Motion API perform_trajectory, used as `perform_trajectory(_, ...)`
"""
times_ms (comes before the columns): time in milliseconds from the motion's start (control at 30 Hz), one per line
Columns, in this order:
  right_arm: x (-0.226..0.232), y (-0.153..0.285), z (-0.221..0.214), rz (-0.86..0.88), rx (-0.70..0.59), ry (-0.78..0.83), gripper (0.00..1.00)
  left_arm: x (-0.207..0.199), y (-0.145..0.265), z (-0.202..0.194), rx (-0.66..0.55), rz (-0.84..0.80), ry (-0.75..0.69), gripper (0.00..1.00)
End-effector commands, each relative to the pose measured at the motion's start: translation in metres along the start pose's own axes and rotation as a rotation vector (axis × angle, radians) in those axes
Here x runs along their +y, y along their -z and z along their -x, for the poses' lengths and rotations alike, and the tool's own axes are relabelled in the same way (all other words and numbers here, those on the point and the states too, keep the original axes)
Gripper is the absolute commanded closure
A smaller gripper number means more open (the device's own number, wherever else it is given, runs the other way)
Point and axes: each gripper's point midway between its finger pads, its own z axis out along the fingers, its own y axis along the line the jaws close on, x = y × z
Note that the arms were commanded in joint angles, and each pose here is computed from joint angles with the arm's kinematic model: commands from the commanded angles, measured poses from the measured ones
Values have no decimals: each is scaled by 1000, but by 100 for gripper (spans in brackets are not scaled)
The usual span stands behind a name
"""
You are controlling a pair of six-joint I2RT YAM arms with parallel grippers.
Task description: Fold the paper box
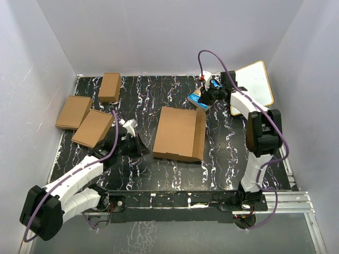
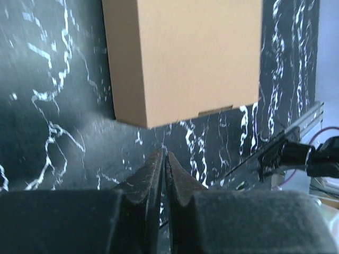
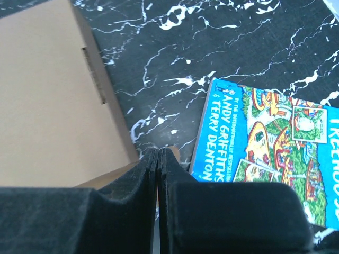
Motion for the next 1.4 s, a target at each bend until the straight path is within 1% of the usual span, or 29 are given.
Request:
perform_trajectory(0, -13, -20, 7, 7, 49, 70, 92, -4, -1, -33, 118, -48, 82, 95)
perform_trajectory(100, -13, -33, -3, 24, 83, 85, 92, 2, -10, -42, 153, -32, 96, 94)
perform_trajectory(233, -12, -43, -17, 54, 121, 89, 92, 9, -27, -45, 176, -15, 95, 92)
perform_trajectory(367, -1, -42, -30, 110, 148, 116, 92, 12, -46, -37, 175, 7, 84, 91)
perform_trajectory(500, 20, -32, -41, 172, 161, 158, 92, 25, -62, -29, 193, 89, 58, 90)
perform_trajectory(700, 58, -10, -52, 266, 156, 206, 92, 49, -69, 1, 126, 250, -6, 85)
perform_trajectory(867, 94, 13, -66, 333, 166, 211, 92, 63, -76, 33, 72, 309, -44, 75)
perform_trajectory(967, 120, 27, -73, 374, 173, 221, 92, 61, -87, 57, 58, 295, -75, 73)
perform_trajectory(1100, 156, 42, -85, 439, 193, 238, 92, 52, -110, 78, 85, 246, -103, 72)
perform_trajectory(1267, 189, 49, -94, 501, 201, 244, 92, 39, -146, 86, 158, 139, -120, 71)
perform_trajectory(1367, 202, 51, -92, 525, 185, 245, 92, 27, -165, 93, 194, 68, -132, 71)
